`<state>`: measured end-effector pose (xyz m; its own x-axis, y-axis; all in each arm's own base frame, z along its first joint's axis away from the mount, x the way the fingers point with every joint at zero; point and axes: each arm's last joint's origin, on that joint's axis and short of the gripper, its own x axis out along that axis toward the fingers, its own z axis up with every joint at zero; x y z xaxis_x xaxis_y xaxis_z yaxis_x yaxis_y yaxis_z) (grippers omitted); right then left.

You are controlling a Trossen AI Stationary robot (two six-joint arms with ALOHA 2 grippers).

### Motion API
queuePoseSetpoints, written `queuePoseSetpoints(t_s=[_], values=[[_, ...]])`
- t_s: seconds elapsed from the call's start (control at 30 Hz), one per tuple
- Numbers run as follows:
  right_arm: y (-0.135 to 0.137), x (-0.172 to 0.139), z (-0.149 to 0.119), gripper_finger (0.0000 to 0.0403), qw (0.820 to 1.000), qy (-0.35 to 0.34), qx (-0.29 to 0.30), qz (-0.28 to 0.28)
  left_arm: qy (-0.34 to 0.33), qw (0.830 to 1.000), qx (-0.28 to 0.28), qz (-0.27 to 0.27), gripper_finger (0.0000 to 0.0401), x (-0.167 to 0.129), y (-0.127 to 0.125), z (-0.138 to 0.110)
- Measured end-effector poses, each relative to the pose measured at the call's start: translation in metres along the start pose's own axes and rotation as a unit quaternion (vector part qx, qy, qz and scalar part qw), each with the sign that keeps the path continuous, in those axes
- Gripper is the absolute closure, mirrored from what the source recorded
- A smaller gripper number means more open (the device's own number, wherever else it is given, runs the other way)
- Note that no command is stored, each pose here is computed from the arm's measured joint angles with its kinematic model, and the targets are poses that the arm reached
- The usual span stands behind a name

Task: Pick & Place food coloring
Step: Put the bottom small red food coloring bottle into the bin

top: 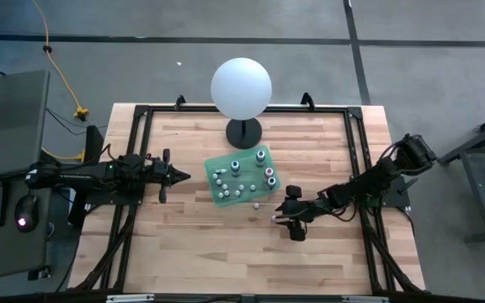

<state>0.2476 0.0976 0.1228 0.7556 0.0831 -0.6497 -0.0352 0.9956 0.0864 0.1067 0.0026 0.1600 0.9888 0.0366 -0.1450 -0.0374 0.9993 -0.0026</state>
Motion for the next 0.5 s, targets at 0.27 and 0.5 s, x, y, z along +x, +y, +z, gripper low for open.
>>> queuePoseSetpoints(t_s=[0.27,0.5], values=[[0.0002,0.0000,0.0000,0.0214,1.000,0.000,0.000,0.003,0.000,1.000,0.000,0.000,0.0401,0.0000,0.0000,0.0000],[0.0003,0.0000,0.0011,0.0229,1.000,-0.005,0.001,0.002,0.000,1.000,0.000,0.000,0.0401,0.0000,0.0000,0.0000]])
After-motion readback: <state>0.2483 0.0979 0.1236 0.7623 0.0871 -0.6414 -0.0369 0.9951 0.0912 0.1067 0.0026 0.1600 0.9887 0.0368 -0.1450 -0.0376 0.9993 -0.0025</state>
